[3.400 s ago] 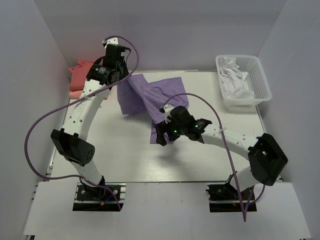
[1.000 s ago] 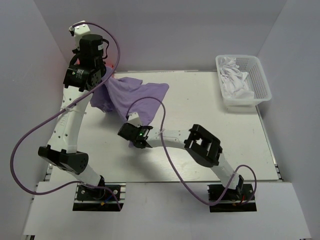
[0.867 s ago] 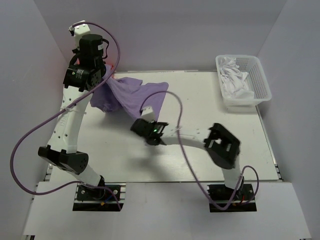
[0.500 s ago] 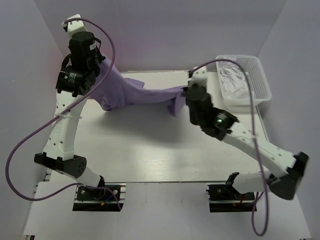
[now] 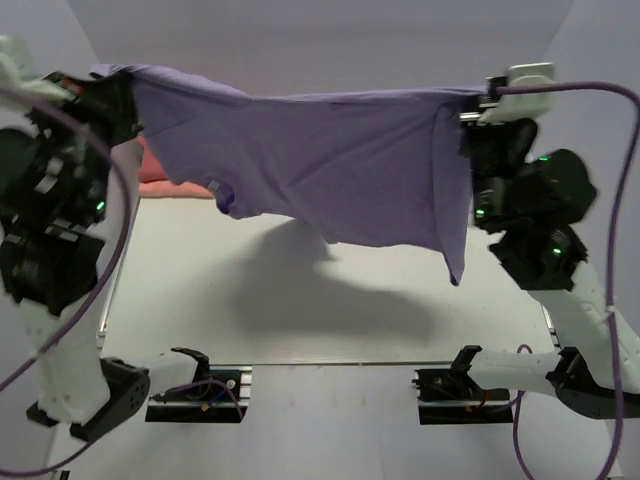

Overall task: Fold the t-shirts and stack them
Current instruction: Flatten out the tshirt

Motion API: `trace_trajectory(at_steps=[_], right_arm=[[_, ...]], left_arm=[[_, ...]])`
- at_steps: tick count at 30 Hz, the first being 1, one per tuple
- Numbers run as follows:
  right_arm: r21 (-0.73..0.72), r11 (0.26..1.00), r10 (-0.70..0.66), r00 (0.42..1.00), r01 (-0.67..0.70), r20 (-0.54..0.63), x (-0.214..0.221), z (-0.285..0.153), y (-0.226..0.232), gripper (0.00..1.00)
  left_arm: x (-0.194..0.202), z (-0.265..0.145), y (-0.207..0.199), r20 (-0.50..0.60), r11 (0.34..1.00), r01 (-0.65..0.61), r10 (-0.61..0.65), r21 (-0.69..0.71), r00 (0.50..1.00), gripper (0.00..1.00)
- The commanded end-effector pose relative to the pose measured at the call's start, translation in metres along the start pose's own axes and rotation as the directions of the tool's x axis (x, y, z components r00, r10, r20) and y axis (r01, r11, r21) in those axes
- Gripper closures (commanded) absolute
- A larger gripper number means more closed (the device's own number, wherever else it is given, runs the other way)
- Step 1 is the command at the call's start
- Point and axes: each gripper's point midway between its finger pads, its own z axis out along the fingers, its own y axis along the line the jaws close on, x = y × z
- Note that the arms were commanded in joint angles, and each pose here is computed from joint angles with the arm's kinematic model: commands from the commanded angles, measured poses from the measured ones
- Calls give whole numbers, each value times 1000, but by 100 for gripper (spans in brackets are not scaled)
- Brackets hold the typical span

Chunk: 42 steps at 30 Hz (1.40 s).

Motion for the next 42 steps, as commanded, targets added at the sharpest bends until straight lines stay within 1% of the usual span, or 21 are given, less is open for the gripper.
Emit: trace_trajectory(at_steps=[1, 2, 3, 5, 8, 12, 18, 22, 23, 24, 25, 27, 28, 29, 30, 31, 33, 34, 36, 37, 42], right_arm=[[26, 998, 61, 987, -65, 149, -61, -24, -65, 100], [-88, 996, 31, 981, -14, 193, -68, -28, -51, 100], [-112, 993, 65, 975, -41, 213, -75, -40, -64, 100], [-193, 980, 85, 969, -40, 232, -77, -50, -59, 100], [-252, 964, 153, 948, -81, 278, -85, -72, -76, 100], [-358, 930, 198, 927, -77, 317, -90, -91, -71, 100], [-347, 931, 227, 922, -112, 313, -84, -94, -75, 100], [-247, 958, 209, 942, -143, 264, -59, -81, -75, 100], [-213, 961, 232, 929, -174, 287, -58, -79, -78, 100], [-196, 972, 175, 952, -127, 250, -34, -71, -60, 100], [-157, 975, 195, 942, -157, 273, -34, -68, -62, 100], [-65, 991, 131, 969, -120, 211, 18, -55, -39, 100], [-29, 996, 82, 987, -79, 140, 57, -50, -23, 100], [-7, 995, 99, 986, -99, 134, 68, -47, -17, 100], [29, 995, 89, 992, -92, 89, 101, -46, -5, 100], [39, 998, 38, 999, -39, 30, 140, -45, 13, 100], [84, 995, 49, 999, -47, -23, 186, -42, 31, 100], [105, 994, 32, 998, -26, -55, 208, -40, 32, 100], [129, 989, 84, 990, -70, -111, 241, -37, 45, 100], [127, 989, 89, 987, -72, -135, 258, -38, 51, 100], [163, 986, 69, 981, -40, -179, 302, -16, 50, 100]], left_arm=[[-40, -42, -24, 71, 984, 48, -61, 174, 996, 100], [-55, -63, -27, 97, 974, 56, -79, 219, 992, 100], [-54, -71, -34, 78, 960, 68, -92, 272, 993, 100], [-62, -89, -45, 88, 933, 63, -100, 354, 991, 100], [-76, -108, -52, 108, 910, 68, -122, 410, 987, 100], [-91, -122, -54, 136, 900, 65, -136, 431, 981, 100], [-83, -137, -64, 95, 859, 72, -139, 506, 986, 100], [-59, -124, -56, 40, 882, 92, -124, 462, 991, 100], [-38, -105, -49, 5, 906, 98, -110, 412, 994, 100], [-33, -100, -45, 9, 914, 99, -112, 394, 994, 100], [-20, -87, -36, -5, 934, 113, -118, 338, 993, 100], [23, -63, -20, -70, 960, 117, -103, 254, 992, 100], [65, -46, -2, -140, 980, 112, -90, 163, 986, 100], [87, -38, 7, -175, 985, 126, -105, 114, 979, 100], [106, -34, 16, -196, 989, 125, -109, 74, 975, 100], [155, -24, 43, -261, 995, 96, -102, -37, 960, 100], [197, -8, 59, -279, 986, 117, -146, -120, 949, 100], [238, -6, 71, -344, 986, 83, -129, -144, 930, 100], [274, 4, 81, -403, 984, 43, -110, -171, 909, 100], [307, 13, 90, -465, 981, -10, -82, -191, 881, 100], [355, 33, 131, -524, 925, -182, -22, -335, 852, 100]])
